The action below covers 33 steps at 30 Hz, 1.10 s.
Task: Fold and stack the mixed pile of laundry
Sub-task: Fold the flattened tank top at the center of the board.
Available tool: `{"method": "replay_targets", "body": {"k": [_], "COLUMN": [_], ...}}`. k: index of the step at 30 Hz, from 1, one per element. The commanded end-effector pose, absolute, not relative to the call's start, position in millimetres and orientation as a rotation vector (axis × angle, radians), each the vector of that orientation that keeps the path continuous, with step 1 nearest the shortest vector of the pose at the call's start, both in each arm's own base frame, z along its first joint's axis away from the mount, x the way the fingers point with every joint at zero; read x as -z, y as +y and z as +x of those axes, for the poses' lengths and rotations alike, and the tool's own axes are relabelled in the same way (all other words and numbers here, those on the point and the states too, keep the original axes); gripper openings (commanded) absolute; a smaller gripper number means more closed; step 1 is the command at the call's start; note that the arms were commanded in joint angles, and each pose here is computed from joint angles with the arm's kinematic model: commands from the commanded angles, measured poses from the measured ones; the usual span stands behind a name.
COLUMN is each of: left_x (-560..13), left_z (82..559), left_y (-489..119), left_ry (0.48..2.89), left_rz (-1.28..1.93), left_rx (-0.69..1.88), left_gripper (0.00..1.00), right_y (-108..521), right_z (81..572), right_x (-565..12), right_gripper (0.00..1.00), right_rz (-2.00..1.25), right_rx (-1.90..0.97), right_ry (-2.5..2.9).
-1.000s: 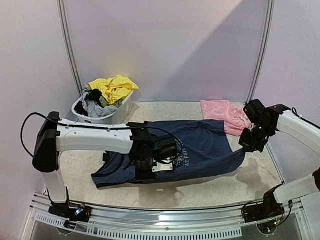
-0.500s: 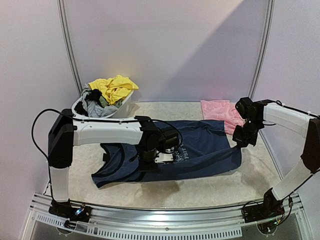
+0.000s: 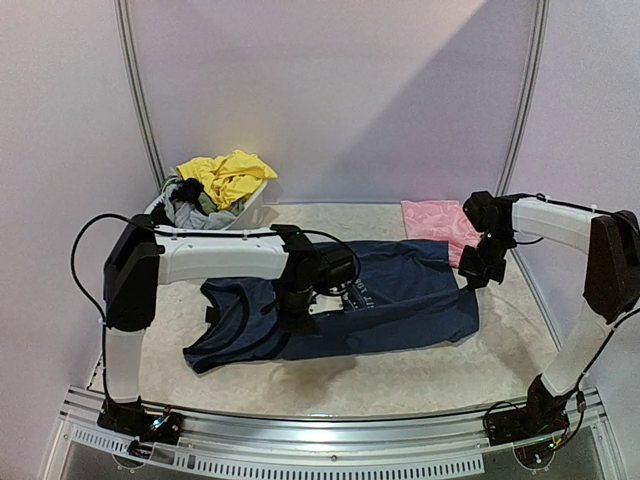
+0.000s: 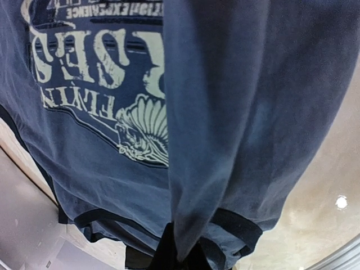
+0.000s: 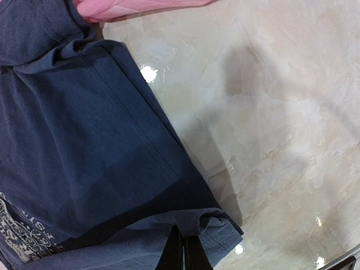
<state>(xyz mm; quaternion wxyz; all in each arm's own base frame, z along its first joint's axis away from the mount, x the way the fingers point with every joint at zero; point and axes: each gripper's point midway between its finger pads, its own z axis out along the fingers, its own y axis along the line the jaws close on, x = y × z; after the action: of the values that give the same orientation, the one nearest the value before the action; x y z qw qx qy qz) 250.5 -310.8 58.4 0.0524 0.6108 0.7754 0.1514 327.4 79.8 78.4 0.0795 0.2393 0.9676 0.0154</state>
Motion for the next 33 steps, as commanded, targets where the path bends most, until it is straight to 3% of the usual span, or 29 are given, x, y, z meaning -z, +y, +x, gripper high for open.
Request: {"method": "replay_targets", "body": {"k": [1, 20, 23, 26, 33], "left_x": [-51, -37, -37, -44, -93], "left_z": [261, 280, 282, 282, 284], "left_y": [-308, -313, -311, -311, -318], "left_ry": [2.378, 2.378, 2.386, 2.404, 2.461], "left_rz": [1.849, 1.791, 1.777, 1.729, 1.462], "left_rx": [-0.495, -0.571, -0.592, -0.587, -0.455], "left_gripper": [0.0, 0.06, 0.11, 0.21, 0.7], "right_y": [78, 84, 95, 101, 85], "right_z": [339, 355, 362, 368, 368], "right_x": [-74, -50, -51, -57, -101], "right_gripper": [0.0, 0.0, 0.07, 0.2, 0.35], "right_rz": [0.692, 0.686, 0.669, 0.647, 0.673], "right_rx": [-0.035, -0.055, -0.146, -0.189, -0.22], "right_ry": [2.901, 2.942, 2.936, 2.934, 2.864]}}
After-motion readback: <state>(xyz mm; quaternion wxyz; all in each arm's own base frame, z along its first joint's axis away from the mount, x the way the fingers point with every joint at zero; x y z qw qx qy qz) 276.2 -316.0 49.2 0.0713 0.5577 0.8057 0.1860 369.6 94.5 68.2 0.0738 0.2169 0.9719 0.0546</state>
